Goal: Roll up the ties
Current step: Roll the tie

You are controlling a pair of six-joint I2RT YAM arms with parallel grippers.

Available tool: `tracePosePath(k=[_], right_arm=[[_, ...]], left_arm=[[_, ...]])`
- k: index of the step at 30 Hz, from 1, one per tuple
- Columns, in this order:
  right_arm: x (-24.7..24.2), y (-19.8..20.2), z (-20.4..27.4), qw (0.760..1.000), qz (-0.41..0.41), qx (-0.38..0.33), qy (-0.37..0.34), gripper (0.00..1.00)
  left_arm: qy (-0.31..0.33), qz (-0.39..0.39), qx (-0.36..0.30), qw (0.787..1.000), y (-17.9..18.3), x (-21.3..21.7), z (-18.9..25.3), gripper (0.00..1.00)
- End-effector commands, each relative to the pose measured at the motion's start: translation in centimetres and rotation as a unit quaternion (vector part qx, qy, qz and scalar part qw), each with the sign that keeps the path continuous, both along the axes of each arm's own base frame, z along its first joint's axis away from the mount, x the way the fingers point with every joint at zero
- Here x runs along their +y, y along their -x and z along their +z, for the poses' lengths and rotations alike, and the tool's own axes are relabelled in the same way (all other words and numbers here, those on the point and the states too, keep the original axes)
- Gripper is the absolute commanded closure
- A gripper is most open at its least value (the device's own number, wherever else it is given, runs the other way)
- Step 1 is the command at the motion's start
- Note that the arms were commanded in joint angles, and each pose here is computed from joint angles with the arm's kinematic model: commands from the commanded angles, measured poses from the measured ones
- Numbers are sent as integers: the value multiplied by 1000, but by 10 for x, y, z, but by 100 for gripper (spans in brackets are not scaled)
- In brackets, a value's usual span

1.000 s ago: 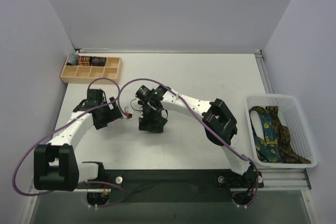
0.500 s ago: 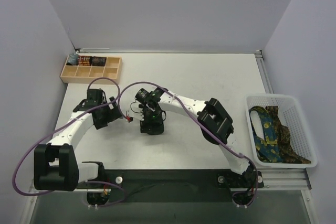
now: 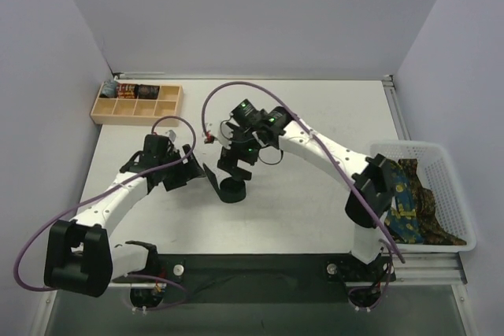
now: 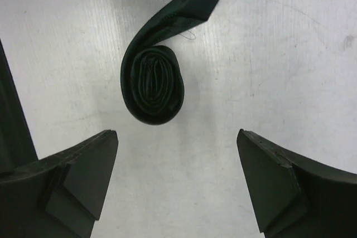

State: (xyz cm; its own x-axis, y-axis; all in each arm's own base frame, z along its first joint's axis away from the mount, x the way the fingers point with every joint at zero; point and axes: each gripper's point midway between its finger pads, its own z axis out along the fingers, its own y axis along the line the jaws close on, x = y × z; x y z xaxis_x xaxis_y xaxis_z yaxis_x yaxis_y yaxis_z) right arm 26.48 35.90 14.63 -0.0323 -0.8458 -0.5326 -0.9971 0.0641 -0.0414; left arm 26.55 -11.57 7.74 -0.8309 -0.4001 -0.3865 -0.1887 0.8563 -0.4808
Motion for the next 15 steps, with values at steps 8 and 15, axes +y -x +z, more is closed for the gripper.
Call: tracePosePath(k=[8, 15], right_arm=[[-44, 41, -37, 982, -135, 110, -68, 11], [-31, 33, -70, 978, -149, 109, -97, 16]], left_arm=[[39, -3, 1, 999, -18, -46, 3, 23], [18, -15, -1, 1000, -31, -47, -4, 32]])
